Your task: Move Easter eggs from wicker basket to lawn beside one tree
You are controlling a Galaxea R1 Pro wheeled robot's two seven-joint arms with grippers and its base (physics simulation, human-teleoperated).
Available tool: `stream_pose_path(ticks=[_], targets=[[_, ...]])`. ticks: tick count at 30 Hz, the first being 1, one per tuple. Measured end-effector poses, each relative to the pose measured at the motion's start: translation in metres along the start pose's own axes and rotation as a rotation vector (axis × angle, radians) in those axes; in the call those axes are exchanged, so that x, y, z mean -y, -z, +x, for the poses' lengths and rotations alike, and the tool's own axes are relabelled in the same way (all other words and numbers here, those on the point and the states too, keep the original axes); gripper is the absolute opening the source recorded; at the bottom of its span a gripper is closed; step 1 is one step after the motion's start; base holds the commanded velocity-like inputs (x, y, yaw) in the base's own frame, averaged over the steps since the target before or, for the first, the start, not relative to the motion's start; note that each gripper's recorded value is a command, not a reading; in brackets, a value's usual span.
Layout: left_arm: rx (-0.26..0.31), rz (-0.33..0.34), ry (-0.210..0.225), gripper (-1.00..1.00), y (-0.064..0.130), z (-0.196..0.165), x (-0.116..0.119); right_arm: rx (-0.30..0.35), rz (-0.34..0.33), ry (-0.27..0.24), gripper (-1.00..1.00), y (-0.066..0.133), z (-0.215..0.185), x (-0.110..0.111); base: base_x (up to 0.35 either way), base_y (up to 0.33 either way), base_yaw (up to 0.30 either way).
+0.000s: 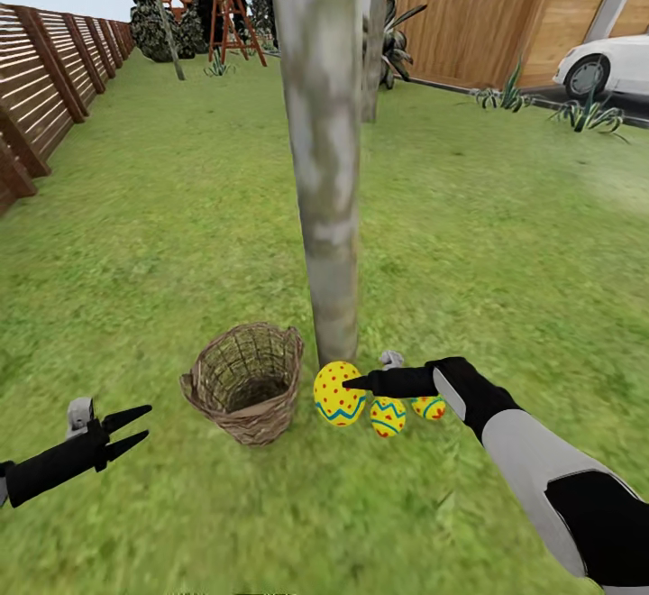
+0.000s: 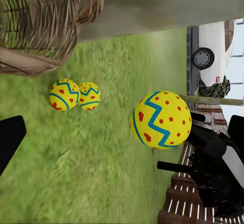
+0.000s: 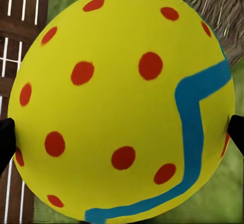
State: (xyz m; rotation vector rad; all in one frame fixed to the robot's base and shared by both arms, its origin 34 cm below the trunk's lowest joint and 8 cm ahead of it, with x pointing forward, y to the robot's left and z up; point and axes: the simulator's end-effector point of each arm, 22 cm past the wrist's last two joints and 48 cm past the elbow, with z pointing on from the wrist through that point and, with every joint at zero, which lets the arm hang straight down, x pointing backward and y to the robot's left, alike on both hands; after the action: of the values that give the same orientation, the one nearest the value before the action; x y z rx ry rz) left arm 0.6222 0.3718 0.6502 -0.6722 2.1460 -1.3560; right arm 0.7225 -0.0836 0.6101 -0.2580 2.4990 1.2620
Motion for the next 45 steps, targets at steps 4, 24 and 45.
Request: stream_pose_path(ticks=[4,24,45], targets=[[0.000,0.000,0.000,1.00,0.000,0.000,0.000,0.001,0.001,-0.002,-1.00,0.001,0.000,0.001,0.000,-0.302,0.139],[-0.004,0.006,0.033,1.00,-0.006,0.009,-0.005,-0.002,0.012,-0.007,-1.00,-0.001,0.003,0.004,0.000,-0.303,0.001],[0.247,0.472,0.286,1.00,-0.021,-0.007,0.064,0.114,0.646,0.094,-1.00,0.025,-0.027,0.117,0.000,-0.083,0.000]])
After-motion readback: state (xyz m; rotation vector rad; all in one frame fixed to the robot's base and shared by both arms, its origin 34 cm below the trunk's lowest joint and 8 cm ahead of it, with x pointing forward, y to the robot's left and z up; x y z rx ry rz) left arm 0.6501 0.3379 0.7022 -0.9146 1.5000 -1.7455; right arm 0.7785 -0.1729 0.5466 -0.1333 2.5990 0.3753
